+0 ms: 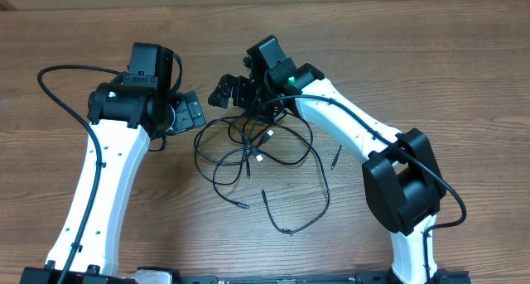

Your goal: Untangle cables

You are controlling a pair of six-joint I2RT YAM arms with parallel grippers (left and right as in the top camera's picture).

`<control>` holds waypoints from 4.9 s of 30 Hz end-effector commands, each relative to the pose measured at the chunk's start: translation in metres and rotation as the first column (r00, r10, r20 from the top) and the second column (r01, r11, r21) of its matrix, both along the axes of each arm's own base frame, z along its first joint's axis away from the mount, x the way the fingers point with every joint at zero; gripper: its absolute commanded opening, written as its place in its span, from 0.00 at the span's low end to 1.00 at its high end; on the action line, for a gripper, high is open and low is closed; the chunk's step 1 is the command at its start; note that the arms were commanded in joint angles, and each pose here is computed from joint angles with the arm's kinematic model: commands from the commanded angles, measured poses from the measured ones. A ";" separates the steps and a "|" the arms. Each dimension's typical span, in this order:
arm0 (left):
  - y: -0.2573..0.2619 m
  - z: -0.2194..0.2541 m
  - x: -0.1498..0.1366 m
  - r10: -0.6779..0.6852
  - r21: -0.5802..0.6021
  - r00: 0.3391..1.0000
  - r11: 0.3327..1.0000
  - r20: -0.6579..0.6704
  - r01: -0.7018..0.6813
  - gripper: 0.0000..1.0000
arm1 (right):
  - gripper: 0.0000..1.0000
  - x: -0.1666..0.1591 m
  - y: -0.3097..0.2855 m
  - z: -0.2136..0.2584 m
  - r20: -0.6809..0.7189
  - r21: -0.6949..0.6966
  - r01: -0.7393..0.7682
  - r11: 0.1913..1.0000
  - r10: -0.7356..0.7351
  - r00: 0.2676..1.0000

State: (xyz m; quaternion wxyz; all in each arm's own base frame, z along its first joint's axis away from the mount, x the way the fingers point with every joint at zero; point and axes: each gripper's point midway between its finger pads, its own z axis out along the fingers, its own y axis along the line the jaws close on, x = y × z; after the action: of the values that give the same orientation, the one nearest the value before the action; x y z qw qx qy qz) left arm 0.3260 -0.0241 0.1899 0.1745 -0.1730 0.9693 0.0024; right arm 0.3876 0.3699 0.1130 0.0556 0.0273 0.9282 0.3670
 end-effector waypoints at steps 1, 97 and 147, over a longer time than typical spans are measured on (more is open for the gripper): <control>-0.001 0.002 0.003 0.011 -0.007 1.000 1.000 0.007 -0.011 1.00 | 1.00 -0.002 0.002 -0.014 -0.019 -0.021 0.003 1.000 -0.003 1.000; -0.001 0.002 0.003 0.011 -0.007 1.000 1.000 0.008 -0.011 0.99 | 0.04 -0.001 -0.008 0.004 0.044 -0.035 -0.036 0.999 0.038 0.998; -0.001 0.002 0.003 0.011 -0.007 1.000 1.000 0.008 -0.011 1.00 | 0.04 -0.102 -0.132 0.326 0.666 0.096 0.071 0.993 -0.117 0.737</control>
State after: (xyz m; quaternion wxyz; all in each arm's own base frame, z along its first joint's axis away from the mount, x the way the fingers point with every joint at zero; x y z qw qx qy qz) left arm 0.3260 -0.0241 0.1897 0.1742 -0.1730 0.9694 0.0026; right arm 0.3041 0.2377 0.4117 0.3885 -0.0251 0.8536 0.3462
